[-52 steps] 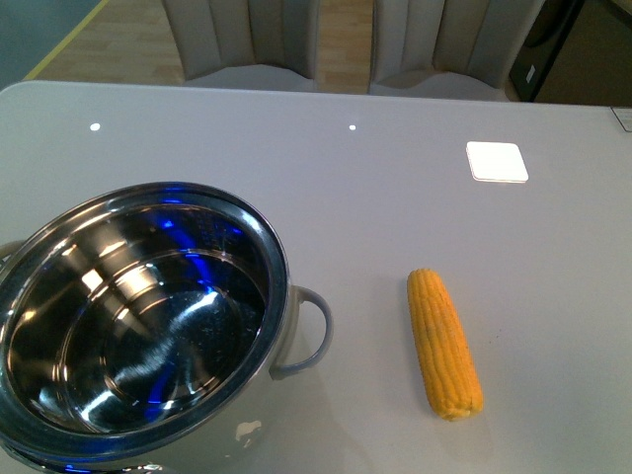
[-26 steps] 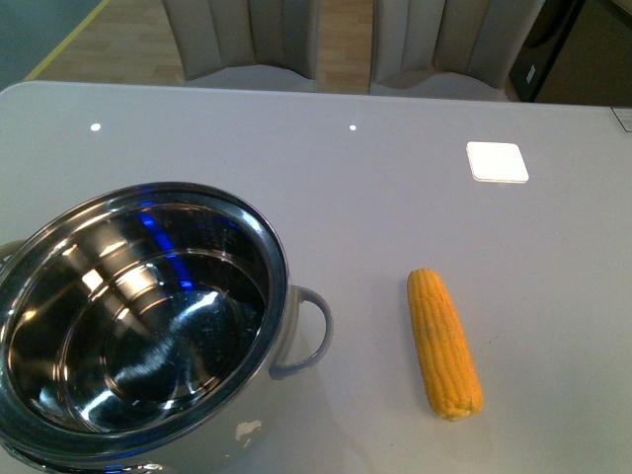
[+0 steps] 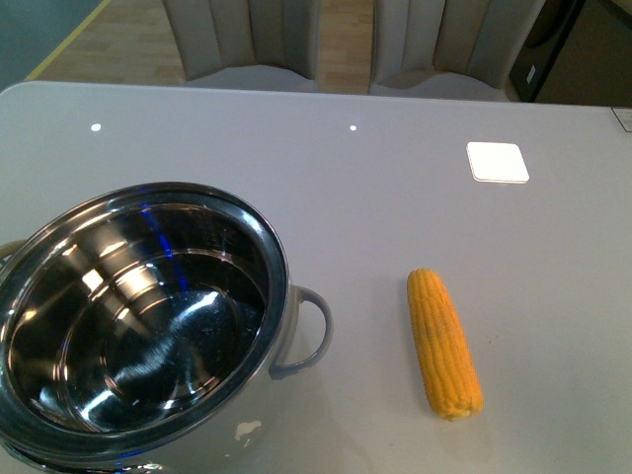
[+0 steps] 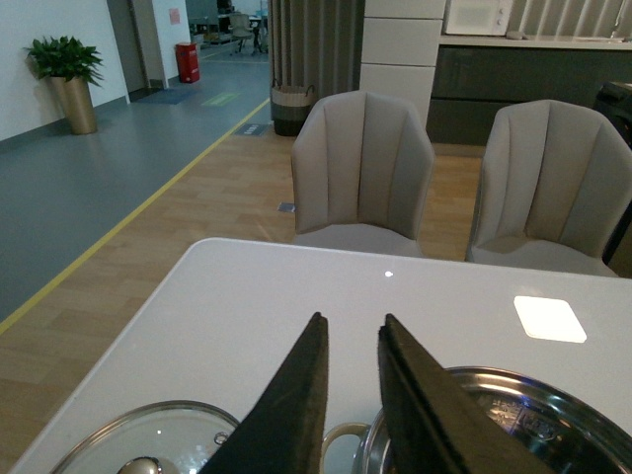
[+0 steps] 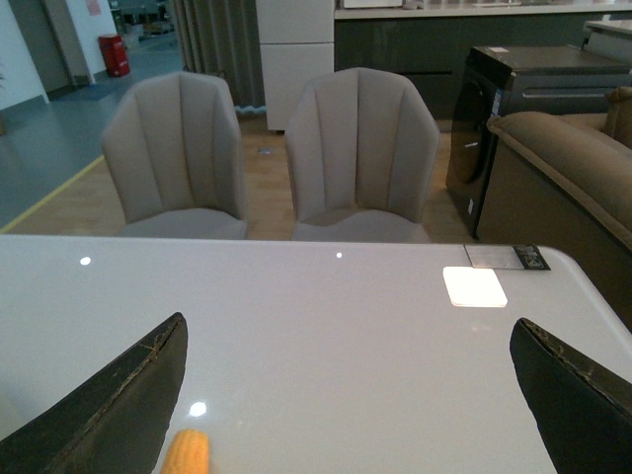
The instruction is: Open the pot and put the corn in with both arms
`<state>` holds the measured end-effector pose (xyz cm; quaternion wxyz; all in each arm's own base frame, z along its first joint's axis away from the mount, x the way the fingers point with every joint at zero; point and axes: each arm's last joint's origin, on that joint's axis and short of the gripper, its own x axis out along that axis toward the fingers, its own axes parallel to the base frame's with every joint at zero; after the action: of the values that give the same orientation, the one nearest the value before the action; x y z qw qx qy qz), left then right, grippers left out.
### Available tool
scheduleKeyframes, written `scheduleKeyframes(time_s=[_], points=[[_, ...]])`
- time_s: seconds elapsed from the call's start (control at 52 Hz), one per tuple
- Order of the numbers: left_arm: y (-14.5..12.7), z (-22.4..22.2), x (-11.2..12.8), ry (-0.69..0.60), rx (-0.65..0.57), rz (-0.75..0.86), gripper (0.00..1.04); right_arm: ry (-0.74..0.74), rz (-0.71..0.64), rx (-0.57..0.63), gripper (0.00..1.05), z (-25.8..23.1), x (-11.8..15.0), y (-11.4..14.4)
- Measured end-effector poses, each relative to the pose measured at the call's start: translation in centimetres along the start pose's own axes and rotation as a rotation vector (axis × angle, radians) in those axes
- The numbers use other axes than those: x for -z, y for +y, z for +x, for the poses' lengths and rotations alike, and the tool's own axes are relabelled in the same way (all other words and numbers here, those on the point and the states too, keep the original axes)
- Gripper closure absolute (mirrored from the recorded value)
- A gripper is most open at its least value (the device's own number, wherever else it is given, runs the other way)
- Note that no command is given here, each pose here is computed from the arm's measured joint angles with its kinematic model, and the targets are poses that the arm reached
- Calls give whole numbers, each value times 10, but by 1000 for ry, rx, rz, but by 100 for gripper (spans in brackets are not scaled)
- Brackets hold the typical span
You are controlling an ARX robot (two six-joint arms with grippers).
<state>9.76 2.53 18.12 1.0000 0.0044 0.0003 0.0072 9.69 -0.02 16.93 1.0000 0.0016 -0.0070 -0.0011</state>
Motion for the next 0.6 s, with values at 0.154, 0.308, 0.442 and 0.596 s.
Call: scheduleKeyframes(time_s=[0.154,0.308,0.442,0.596], points=[[-7,0,4,0,-2,-6,101,0,0,0,9,0,0,0],[-12,-1,9,-9,4,-4,101,0,0,0,9,0,0,0],[-23,-1,13,-8,-1,-6,101,0,0,-1,9,0,0,0],[-25,-1,13,-8,9,-6,101,0,0,0,9,0,0,0]])
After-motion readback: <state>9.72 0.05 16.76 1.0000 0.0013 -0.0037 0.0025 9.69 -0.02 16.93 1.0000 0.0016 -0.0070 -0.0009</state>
